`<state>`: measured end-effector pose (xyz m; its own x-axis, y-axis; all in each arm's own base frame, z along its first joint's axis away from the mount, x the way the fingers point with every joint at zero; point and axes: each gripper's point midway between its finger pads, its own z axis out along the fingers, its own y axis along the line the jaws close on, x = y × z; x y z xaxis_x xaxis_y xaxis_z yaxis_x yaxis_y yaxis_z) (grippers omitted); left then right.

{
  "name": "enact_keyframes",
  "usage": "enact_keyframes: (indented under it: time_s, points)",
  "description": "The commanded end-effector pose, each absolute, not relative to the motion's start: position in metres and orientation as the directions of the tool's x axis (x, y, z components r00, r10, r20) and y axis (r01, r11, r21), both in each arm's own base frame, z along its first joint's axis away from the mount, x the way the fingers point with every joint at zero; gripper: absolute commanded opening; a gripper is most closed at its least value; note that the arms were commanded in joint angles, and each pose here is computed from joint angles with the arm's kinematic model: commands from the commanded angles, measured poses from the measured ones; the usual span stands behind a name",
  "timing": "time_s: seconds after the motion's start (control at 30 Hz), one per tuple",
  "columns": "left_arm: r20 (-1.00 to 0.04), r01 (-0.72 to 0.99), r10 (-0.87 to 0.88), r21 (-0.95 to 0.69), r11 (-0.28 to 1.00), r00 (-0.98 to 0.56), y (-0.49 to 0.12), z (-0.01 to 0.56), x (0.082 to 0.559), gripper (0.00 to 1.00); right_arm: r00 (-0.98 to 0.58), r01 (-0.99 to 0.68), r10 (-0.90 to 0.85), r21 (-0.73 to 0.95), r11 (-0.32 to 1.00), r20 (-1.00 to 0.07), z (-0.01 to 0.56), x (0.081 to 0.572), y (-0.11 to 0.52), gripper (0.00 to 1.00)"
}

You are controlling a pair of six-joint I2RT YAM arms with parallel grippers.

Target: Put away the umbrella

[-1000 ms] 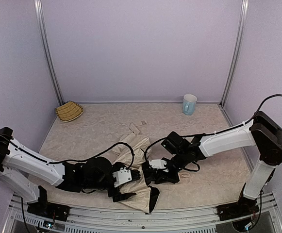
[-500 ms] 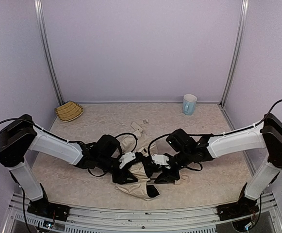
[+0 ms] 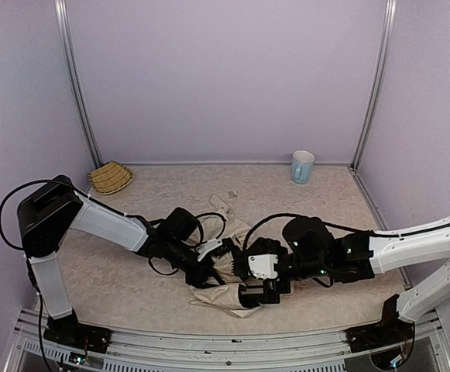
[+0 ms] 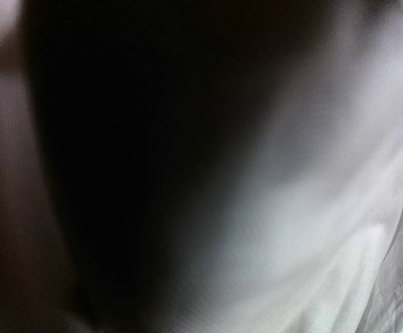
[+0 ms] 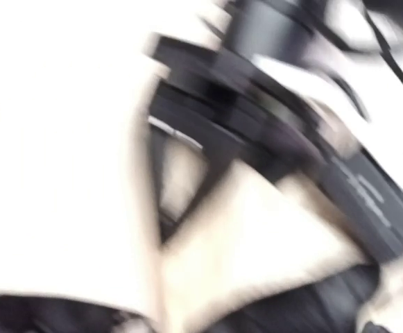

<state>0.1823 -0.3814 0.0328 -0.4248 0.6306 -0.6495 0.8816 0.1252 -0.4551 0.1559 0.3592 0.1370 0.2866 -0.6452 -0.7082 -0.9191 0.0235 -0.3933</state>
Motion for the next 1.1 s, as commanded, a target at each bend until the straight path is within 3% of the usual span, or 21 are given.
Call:
enact_keyframes:
  time_s: [0.0,0.2,0.33,0.37,0.47,0.67,0.87,1.07]
  points:
    - [-0.469,0.796,0.718,-0.572,0.197,-0.515,-0.359,-0.004,0.156,0.34,0.458,-0.848,-0.588,-0.526,-0.063,-0.667,0.134,0.129,0.379,1.0]
    - [-0.447,0.78,0.721,-0.59,0.207,-0.53,-0.357,-0.008,0.156,0.34,0.542,-0.807,-0.598,-0.566,-0.172,-0.591,0.101,0.124,0.402,1.0]
    - [-0.438,0.776,0.722,-0.592,0.218,-0.536,-0.355,-0.011,0.159,0.34,0.537,-0.813,-0.641,-0.538,-0.221,-0.549,0.08,0.126,0.408,0.89]
    - [-0.436,0.775,0.722,-0.592,0.219,-0.537,-0.355,-0.011,0.16,0.34,0.534,-0.816,-0.643,-0.534,-0.221,-0.55,0.08,0.127,0.41,0.81]
    - [-0.429,0.773,0.732,-0.6,0.207,-0.529,-0.355,-0.013,0.156,0.34,0.514,-0.822,-0.64,-0.542,-0.176,-0.571,0.087,0.133,0.411,0.37]
    - [-0.456,0.783,0.741,-0.604,0.149,-0.493,-0.357,-0.008,0.151,0.39,0.424,-0.876,-0.598,-0.475,-0.082,-0.68,0.107,0.15,0.402,0.03]
    - [-0.458,0.78,0.759,-0.618,0.102,-0.462,-0.363,-0.006,0.148,0.41,0.238,-0.934,-0.594,-0.348,0.077,-0.769,0.117,0.198,0.4,0.0]
    - [-0.455,0.773,0.78,-0.632,0.058,-0.43,-0.364,-0.011,0.138,0.41,0.053,-0.97,-0.622,-0.187,0.152,-0.781,0.078,0.228,0.391,0.0]
